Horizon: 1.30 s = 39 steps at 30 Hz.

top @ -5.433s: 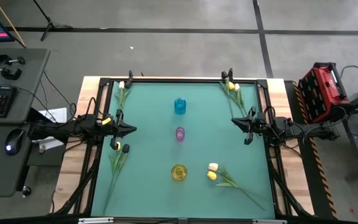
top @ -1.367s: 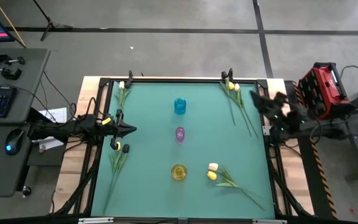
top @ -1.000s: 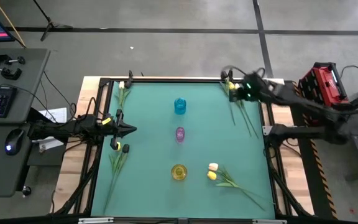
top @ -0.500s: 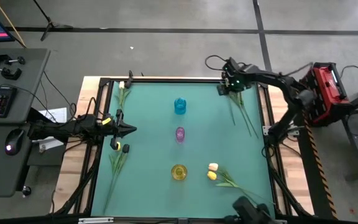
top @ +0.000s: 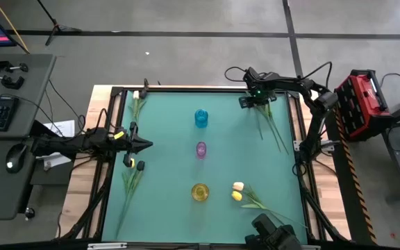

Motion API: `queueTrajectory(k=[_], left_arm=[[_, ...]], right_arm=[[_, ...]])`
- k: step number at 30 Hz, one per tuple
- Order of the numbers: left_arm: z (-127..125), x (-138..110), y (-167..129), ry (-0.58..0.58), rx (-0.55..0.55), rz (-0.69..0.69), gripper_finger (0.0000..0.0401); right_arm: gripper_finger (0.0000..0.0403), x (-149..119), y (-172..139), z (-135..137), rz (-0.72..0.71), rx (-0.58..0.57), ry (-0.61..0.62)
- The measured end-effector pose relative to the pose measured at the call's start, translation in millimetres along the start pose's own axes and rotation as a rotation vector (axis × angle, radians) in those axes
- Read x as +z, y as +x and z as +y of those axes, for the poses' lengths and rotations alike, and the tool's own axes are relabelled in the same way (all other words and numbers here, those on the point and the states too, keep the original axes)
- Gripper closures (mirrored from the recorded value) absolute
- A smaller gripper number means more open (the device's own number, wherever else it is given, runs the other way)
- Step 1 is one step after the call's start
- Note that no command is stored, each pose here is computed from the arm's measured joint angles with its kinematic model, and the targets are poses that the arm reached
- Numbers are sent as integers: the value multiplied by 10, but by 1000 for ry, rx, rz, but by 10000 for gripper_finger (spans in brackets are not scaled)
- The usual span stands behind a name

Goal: Sort flowers into vase by color
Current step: Put the top right black tulip into the blue vase

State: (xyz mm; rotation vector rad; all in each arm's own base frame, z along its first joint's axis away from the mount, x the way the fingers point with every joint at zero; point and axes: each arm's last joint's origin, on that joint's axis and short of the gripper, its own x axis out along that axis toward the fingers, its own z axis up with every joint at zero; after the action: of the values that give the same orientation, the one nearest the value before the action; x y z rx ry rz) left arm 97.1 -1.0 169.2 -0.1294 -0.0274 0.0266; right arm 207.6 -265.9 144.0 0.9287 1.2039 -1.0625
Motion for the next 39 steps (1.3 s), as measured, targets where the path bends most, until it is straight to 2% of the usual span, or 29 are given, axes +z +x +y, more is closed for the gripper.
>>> queueTrajectory(k=[3, 8, 10, 12, 15, 17, 22, 25, 27, 29, 33, 39], left_arm=[[0, 0, 0, 0, 0, 0, 401], [0, 0, 0, 0, 0, 0, 401], [0, 0, 0, 0, 0, 0, 401], [0, 0, 0, 0, 0, 0, 401], [0, 0, 0, 0, 0, 0, 401], [0, -1, 0, 0, 0, 0, 401], [0, -1, 0, 0, 0, 0, 401], [0, 0, 0, 0, 0, 0, 401], [0, 0, 0, 0, 0, 0, 401], [0, 0, 0, 0, 1, 0, 401], [0, 0, 0, 0, 1, 0, 401], [0, 0, 0, 0, 1, 0, 401]], right_arm=[[257, 10, 15, 8, -5, 2, -3], [379, 16, -54, 20, -40, 17, -28], [390, 9, -182, 33, -80, 36, -44], [390, 5, -378, 74, -149, 102, -57], [399, -9, -750, 164, -294, 264, -92], [397, -23, -1085, 232, -437, 432, -136], [400, -166, -1826, 553, -785, 873, -365], [401, -327, -2116, 849, -967, 1064, -502], [402, -434, -2174, 1072, -1057, 1129, -574], [402, -512, -2149, 1277, -1147, 1126, -633], [402, -517, -1994, 1522, -1313, 984, -639], [402, -350, -1664, 1599, -1267, 897, -560]])
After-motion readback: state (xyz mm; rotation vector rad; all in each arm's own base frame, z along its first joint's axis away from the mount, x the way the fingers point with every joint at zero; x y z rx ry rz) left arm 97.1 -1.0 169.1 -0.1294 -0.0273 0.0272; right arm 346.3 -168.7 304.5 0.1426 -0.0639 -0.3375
